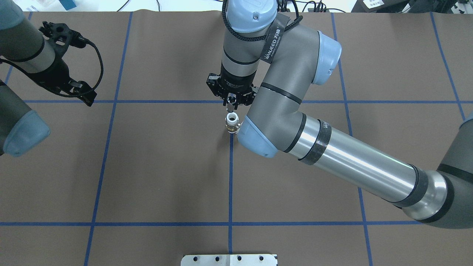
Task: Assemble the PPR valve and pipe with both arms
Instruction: 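Lower the chrome fitting into the valve's white socket with the right gripper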
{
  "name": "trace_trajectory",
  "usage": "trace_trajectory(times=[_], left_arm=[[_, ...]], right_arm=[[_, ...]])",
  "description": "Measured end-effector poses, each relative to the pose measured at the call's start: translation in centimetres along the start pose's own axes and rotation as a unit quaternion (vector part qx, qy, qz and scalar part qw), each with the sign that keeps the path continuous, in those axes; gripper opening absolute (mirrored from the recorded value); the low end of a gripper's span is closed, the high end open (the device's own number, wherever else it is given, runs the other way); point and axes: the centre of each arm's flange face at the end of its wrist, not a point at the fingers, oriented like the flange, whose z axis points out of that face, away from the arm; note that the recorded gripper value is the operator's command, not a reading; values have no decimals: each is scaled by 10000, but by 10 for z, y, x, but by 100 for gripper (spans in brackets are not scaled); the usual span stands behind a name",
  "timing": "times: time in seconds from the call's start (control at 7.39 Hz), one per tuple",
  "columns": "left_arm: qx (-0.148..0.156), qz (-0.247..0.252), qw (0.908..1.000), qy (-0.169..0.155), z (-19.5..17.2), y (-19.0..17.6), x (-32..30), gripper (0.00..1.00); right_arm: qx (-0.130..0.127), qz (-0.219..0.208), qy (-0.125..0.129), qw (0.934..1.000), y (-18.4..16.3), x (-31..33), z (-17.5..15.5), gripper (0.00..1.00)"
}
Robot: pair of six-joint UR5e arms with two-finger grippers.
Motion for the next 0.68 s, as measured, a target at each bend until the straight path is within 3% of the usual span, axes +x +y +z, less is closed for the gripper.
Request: trace_trajectory(times=[0.68], left_arm=[[-8, -8, 10000, -1, 2, -3, 0, 99]], right_arm=[[63, 14, 166, 9998, 0, -1, 18, 0]])
